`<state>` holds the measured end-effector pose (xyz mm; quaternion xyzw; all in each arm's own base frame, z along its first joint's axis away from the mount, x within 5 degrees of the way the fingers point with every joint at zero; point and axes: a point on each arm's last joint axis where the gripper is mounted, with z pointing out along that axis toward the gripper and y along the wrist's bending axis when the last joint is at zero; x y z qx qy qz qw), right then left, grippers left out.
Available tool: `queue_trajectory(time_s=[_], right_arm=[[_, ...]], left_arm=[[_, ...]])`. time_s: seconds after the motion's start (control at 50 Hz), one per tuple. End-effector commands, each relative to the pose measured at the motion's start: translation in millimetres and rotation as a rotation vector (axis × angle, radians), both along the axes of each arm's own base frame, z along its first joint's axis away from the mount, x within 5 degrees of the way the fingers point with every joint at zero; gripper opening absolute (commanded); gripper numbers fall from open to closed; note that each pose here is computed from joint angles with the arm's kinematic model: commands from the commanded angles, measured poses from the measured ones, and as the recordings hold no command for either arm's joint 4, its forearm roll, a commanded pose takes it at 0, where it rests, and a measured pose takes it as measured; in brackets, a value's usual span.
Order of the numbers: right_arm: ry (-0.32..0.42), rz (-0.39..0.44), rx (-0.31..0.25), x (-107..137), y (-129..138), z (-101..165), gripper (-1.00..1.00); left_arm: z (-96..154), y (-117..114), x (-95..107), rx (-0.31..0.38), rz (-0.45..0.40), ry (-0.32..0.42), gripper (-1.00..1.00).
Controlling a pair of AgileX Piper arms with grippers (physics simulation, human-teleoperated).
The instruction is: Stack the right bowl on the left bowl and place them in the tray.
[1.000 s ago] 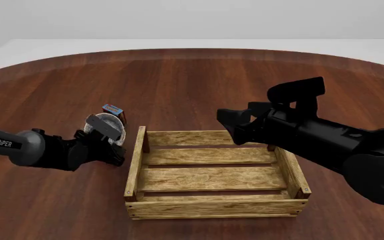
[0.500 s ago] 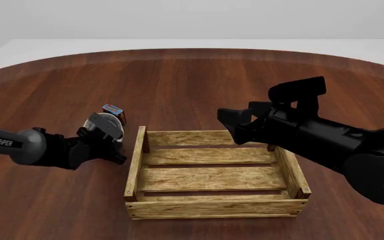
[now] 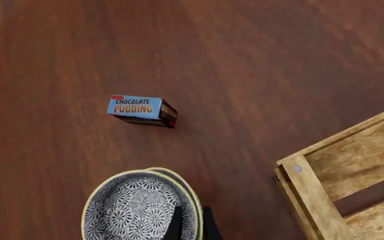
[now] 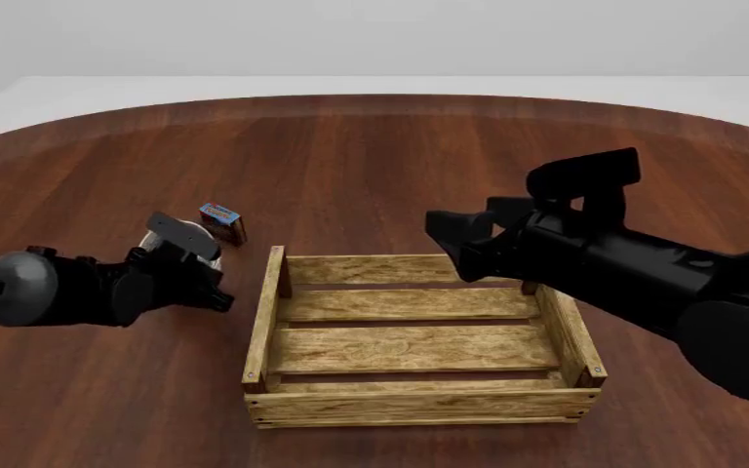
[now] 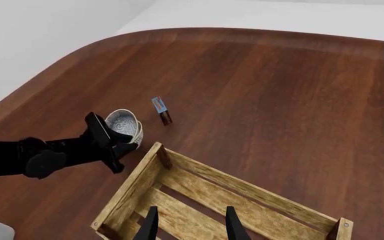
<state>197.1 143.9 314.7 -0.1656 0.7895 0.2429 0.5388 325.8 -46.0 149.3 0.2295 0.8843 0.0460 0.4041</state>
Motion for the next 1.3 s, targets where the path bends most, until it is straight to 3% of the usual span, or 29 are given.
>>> queue_trajectory(time_s=[0.02,0.66,1.02,1.3], right_arm=[[-0.004,-0.001,0.005,-2.2,-1.8,2.5,1.00],[-0.013,-0.003,0.009,-5.6,-5.1,6.7,1.00],[-0.013,-0.003,0.009,-5.6,-5.1,6.7,1.00],[-0.016,-0.004,0.011,-6.5,-6.0,7.9,1.00]], left_arm=[[33.3,-3.7,-5.5,0.010,-0.029,-0.066,-1.00],[81.9,-15.8,-14.4,0.005,-0.079,-0.155,-1.00],[81.9,-15.8,-14.4,0.005,-0.079,-0.155,-1.00],[95.3,-33.1,-27.5,0.006,-0.149,-0.175,-1.00]])
